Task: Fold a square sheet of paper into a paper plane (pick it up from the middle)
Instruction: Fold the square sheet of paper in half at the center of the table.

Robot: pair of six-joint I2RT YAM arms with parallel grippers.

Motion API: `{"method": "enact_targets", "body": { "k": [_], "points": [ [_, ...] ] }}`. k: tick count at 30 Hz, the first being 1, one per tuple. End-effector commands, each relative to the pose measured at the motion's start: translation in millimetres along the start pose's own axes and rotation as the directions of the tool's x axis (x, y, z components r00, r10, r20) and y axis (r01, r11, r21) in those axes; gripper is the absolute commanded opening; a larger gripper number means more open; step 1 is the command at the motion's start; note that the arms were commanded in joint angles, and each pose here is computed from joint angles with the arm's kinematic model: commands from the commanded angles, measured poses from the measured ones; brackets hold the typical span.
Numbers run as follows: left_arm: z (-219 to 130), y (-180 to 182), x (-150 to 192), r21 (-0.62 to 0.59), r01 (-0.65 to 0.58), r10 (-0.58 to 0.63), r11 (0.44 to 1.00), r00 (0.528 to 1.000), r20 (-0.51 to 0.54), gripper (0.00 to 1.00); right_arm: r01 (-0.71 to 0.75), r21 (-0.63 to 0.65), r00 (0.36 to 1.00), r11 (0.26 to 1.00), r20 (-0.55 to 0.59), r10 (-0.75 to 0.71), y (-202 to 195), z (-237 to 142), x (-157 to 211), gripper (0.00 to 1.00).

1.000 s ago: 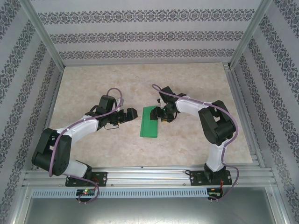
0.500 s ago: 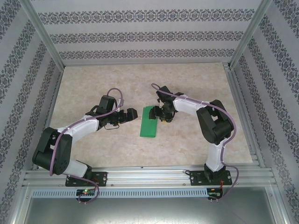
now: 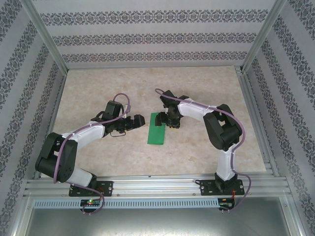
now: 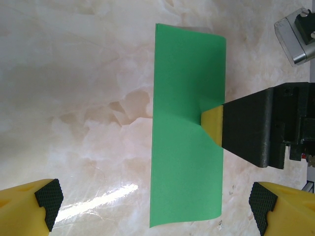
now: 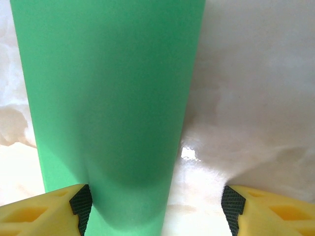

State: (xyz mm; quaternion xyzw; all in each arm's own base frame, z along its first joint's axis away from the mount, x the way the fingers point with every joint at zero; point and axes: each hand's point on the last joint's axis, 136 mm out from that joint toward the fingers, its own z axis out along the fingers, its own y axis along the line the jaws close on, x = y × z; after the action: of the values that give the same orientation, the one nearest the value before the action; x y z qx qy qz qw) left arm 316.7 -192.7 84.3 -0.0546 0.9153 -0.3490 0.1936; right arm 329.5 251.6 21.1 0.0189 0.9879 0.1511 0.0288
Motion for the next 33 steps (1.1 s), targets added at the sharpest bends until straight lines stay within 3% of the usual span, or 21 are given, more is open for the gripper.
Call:
{"method": "enact_targets", "body": {
  "k": [1,19,33],
  "points": [
    [1.4,-6.9,-6.6,0.012,-0.026,0.025,1.0,0.999,0.022,1.0,-0.02,0.164,0.998,0.986,-0.048,0.028,-34.2,16.6,10.2,0.75],
    [4.5,-5.1,-5.4,0.011,-0.024,0.024,1.0,1.0,0.013,1.0,-0.056,0.217,0.996,0.975,-0.06,0.071,-41.5,22.8,11.1,0.73],
    [4.3,-5.4,-5.6,0.011,-0.025,0.025,1.0,1.0,0.014,1.0,0.032,0.218,0.996,0.975,-0.093,-0.012,-39.3,22.5,12.1,0.73]
  ]
}}
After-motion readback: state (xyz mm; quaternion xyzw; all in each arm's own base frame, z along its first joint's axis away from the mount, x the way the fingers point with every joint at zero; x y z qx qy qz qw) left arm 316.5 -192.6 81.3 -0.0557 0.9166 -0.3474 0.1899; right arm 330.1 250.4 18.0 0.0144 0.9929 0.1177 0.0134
